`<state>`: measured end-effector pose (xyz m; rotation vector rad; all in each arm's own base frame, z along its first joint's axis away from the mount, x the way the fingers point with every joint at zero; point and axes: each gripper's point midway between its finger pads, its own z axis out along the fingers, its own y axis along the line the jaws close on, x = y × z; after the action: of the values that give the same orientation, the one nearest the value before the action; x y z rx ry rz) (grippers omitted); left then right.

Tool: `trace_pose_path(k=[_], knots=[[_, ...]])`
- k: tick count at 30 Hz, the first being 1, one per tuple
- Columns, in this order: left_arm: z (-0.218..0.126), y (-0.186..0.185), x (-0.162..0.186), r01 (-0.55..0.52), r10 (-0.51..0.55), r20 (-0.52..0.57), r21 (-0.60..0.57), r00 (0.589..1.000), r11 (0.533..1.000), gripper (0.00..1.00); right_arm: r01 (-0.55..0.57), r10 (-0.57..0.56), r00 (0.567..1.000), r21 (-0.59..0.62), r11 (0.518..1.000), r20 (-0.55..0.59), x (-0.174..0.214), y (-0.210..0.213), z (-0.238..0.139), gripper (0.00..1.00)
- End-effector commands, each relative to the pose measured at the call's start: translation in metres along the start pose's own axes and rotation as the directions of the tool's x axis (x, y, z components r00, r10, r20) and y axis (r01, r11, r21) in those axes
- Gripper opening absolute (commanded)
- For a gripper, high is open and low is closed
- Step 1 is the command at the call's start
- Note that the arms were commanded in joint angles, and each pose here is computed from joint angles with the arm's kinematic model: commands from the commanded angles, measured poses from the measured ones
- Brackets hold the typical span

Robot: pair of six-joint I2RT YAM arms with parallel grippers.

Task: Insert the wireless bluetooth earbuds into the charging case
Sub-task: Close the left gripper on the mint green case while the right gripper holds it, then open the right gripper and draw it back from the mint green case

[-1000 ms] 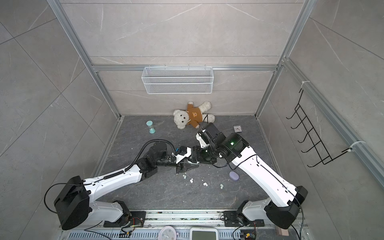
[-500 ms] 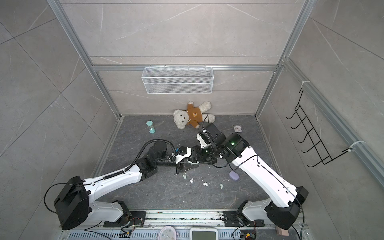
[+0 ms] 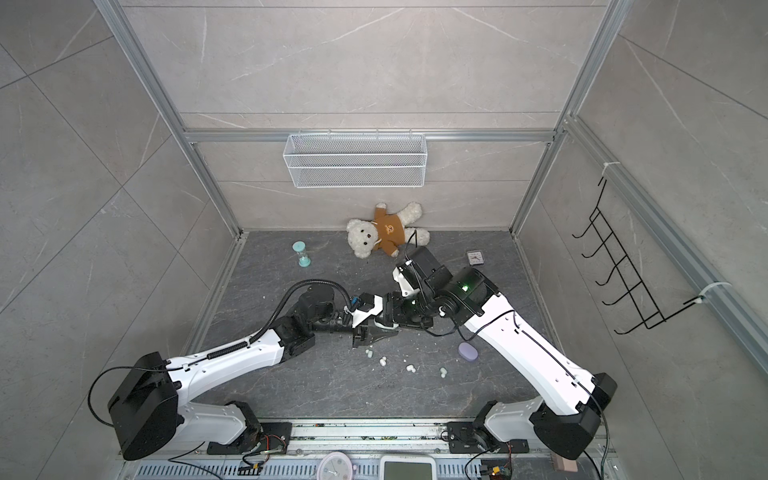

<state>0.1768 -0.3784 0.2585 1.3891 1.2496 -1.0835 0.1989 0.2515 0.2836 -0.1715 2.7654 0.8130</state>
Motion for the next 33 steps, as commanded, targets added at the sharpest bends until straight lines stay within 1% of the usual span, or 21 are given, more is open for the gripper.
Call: trace_pose_path(k=[1,4,12,20,28,33], knots=[[-0.003,-0.008,-0.031,-0.062,0.06,0.069,0.03,0.996,0.998,0.45,0.026,-0.024,0.999,-0.044,0.999,0.032,-0.004,0.01,-0.004,0.54],[-0.003,-0.008,-0.031,-0.062,0.06,0.069,0.031,0.996,0.998,0.41,0.025,-0.024,0.999,-0.043,0.999,0.031,-0.004,0.01,-0.004,0.54],[-0.004,-0.009,-0.033,-0.061,0.058,0.069,0.035,0.996,0.998,0.38,0.022,-0.02,0.999,-0.042,0.999,0.027,-0.002,0.008,-0.004,0.55],[-0.006,-0.009,-0.034,-0.056,0.053,0.072,0.034,0.996,0.998,0.37,0.014,-0.012,0.999,-0.051,0.999,0.047,-0.001,0.007,-0.008,0.69],[-0.006,-0.009,-0.033,-0.039,0.036,0.067,0.029,0.997,0.999,0.36,0.007,-0.003,0.996,-0.043,0.999,0.088,0.0,0.003,-0.021,0.77],[-0.008,-0.011,-0.032,-0.017,0.015,0.066,0.03,0.998,0.999,0.36,0.006,-0.005,0.995,-0.007,1.0,0.095,0.005,-0.007,-0.031,0.81]])
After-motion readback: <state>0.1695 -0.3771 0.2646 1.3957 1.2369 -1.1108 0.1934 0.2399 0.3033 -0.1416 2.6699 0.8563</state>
